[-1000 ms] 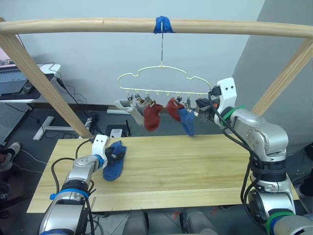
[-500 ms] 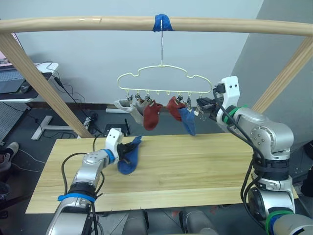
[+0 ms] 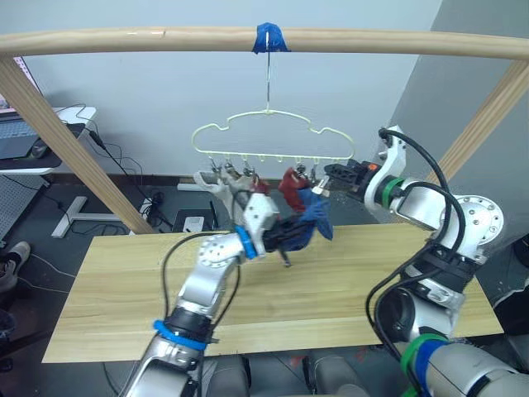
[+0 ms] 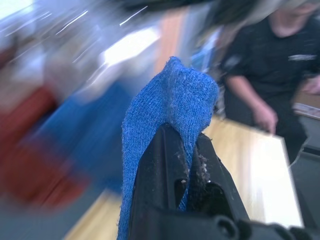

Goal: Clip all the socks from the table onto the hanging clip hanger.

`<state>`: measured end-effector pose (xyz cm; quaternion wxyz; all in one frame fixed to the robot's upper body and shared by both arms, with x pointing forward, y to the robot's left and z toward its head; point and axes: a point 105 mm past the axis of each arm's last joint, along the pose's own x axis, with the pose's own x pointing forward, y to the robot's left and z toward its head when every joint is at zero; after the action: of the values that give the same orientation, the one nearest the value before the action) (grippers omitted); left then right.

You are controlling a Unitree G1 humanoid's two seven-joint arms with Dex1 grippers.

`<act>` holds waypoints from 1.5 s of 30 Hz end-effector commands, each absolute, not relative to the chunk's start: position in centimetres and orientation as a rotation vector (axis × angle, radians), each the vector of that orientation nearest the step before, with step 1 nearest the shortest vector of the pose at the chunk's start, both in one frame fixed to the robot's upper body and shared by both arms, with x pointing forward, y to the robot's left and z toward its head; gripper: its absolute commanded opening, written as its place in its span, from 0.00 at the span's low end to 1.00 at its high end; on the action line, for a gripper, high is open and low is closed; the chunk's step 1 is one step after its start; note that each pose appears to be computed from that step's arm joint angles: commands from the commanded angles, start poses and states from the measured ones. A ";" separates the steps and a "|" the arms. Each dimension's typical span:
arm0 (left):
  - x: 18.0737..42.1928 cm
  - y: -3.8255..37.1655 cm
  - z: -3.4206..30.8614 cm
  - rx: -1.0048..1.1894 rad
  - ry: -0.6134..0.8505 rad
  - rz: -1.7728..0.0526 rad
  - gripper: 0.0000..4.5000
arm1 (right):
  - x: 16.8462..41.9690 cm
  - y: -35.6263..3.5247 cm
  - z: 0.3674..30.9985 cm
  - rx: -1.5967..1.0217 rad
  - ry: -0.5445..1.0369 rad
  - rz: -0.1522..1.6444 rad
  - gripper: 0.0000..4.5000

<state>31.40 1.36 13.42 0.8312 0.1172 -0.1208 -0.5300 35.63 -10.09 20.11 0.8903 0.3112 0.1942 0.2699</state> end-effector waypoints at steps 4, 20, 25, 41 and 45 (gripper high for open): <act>32.0 1.9 14.5 0.300 -0.324 -1.058 0.01 | 35.4 -10.6 21.9 0.648 0.337 0.561 0.00; 34.0 3.0 15.4 0.425 -0.425 -0.950 0.01 | 35.6 -11.0 21.8 0.665 0.353 0.549 0.00; 34.1 2.8 15.2 0.428 -0.419 -0.952 0.01 | 35.6 -10.7 21.9 0.671 0.355 0.557 0.00; 32.7 1.6 15.2 0.336 -0.414 -1.027 0.00 | 35.0 -9.5 21.5 0.659 0.371 0.604 0.68; 32.3 1.0 14.3 0.312 -0.341 -1.076 0.16 | 34.3 -12.1 21.4 0.578 0.332 0.566 0.99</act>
<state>32.91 1.61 13.60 0.8429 0.1512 -0.1528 -0.4932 35.01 -11.33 20.35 0.8969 0.3000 0.1890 0.2643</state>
